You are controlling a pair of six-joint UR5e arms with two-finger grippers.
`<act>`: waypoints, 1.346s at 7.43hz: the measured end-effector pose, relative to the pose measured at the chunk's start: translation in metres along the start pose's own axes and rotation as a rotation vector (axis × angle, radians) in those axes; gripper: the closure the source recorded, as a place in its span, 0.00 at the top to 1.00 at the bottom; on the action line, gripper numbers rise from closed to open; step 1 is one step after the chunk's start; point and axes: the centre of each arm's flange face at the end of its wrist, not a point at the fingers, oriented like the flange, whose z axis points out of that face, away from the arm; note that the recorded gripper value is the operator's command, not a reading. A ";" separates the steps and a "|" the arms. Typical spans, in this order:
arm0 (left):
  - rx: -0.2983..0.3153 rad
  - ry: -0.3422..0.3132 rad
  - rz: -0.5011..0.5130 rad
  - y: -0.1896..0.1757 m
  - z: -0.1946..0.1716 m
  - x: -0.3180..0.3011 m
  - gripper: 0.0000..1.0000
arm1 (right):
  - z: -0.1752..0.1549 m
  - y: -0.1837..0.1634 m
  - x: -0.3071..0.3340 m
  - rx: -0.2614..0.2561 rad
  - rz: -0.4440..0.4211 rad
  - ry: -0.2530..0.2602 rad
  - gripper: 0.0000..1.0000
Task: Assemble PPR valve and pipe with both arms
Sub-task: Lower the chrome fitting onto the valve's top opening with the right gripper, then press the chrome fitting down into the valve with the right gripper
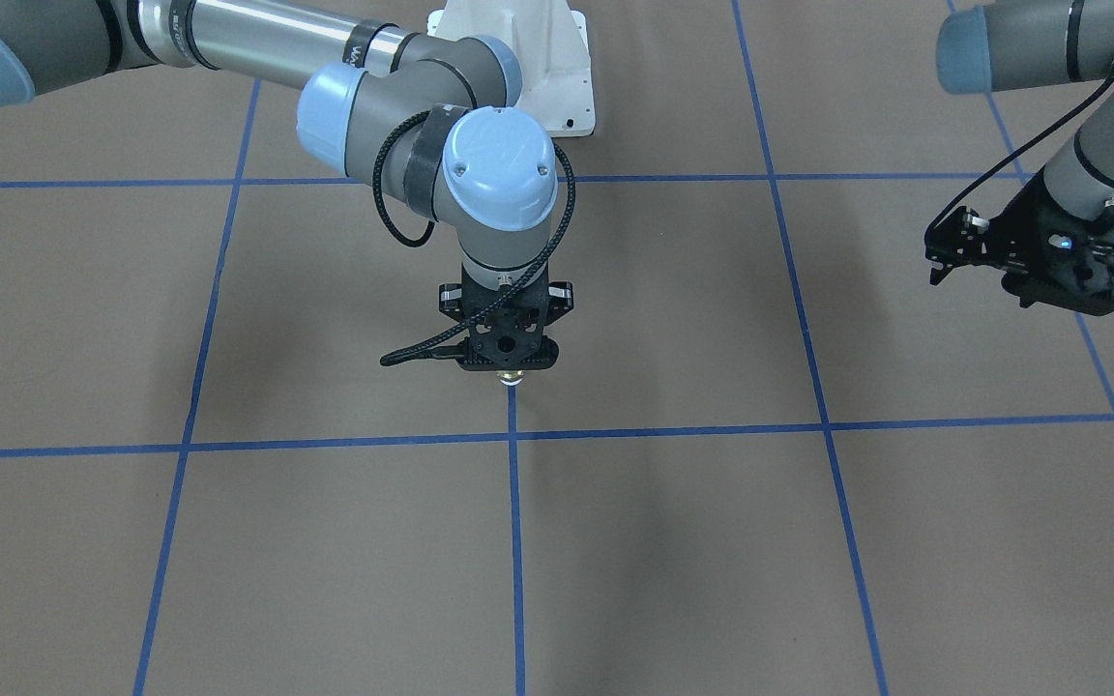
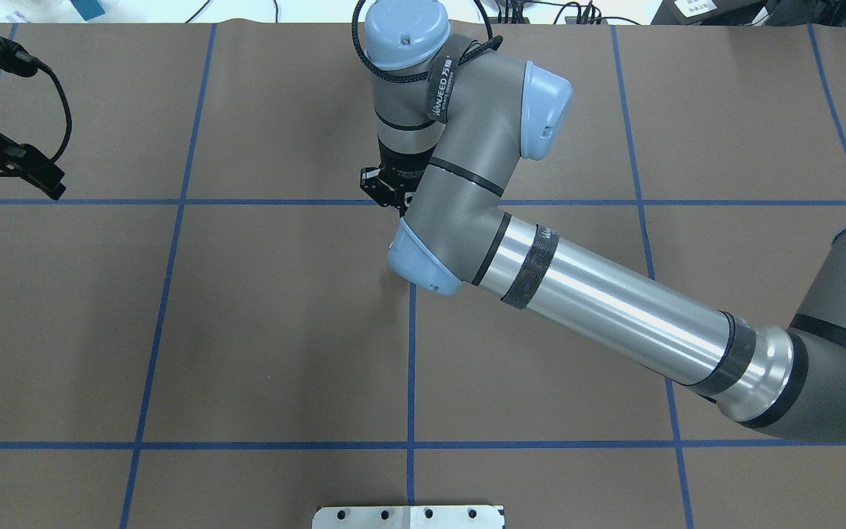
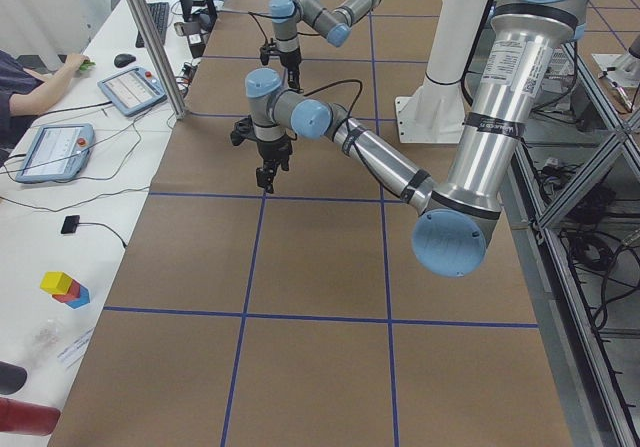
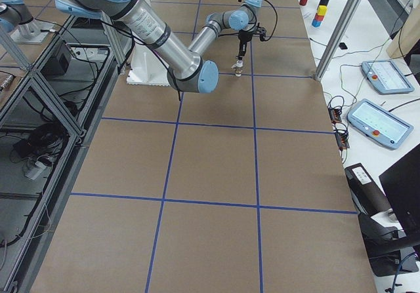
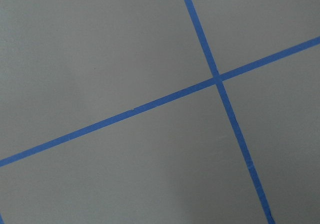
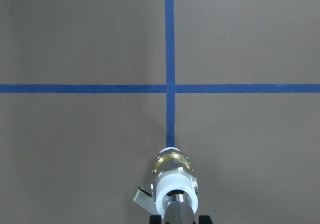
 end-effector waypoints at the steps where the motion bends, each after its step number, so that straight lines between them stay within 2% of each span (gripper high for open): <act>1: 0.000 0.000 0.000 0.000 0.000 0.000 1.00 | 0.001 0.000 0.000 0.000 0.000 0.000 0.00; 10: 0.000 0.000 -0.001 0.000 0.000 0.000 1.00 | 0.006 0.003 -0.001 -0.007 -0.004 0.006 0.00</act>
